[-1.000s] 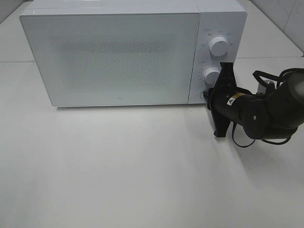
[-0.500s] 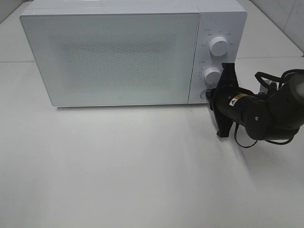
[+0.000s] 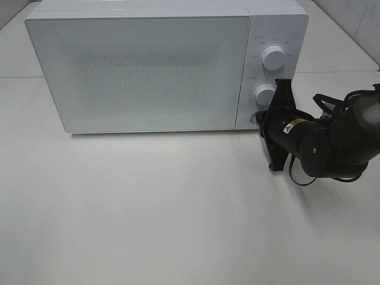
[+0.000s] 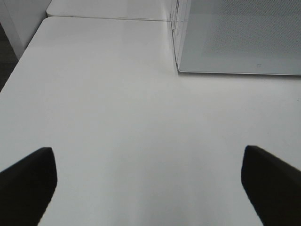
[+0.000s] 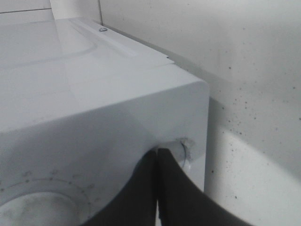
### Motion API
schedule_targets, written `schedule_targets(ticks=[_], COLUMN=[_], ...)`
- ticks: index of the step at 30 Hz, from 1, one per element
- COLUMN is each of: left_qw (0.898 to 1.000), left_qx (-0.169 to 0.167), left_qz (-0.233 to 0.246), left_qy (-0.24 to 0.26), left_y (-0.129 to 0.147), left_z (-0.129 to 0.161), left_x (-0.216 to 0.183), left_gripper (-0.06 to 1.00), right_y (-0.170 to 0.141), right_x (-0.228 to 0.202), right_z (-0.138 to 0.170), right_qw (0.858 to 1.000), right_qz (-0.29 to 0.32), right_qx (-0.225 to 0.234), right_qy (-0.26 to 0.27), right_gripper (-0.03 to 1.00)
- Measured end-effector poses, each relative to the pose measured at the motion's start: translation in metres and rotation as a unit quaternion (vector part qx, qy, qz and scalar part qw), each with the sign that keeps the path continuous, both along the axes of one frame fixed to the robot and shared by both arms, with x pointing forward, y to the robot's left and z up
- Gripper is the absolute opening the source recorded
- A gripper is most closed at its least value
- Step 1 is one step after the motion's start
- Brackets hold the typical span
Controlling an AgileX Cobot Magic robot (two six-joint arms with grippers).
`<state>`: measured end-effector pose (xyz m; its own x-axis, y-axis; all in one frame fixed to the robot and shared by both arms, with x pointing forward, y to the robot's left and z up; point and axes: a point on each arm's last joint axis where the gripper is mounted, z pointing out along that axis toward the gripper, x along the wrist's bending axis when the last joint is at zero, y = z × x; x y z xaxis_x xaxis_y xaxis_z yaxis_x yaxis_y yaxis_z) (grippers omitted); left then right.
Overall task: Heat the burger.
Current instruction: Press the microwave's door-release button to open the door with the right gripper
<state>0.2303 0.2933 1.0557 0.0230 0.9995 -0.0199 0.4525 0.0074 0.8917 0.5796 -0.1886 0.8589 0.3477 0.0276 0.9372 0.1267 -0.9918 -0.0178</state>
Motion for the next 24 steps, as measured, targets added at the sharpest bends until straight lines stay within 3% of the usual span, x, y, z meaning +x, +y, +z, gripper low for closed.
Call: schedule_targets(ticks=[24], left_qw=[1.000], left_qx=[0.000], left_qz=[0.000], left_qy=[0.000], left_y=[0.000], left_z=[0.000], left_x=[0.000], left_gripper=[0.99], right_y=[0.006], right_x=[0.013], right_z=[-0.001], right_qw=[0.999], right_qz=[-0.013], right_qx=[-0.032], right_qy=[0.021], right_gripper=[0.01])
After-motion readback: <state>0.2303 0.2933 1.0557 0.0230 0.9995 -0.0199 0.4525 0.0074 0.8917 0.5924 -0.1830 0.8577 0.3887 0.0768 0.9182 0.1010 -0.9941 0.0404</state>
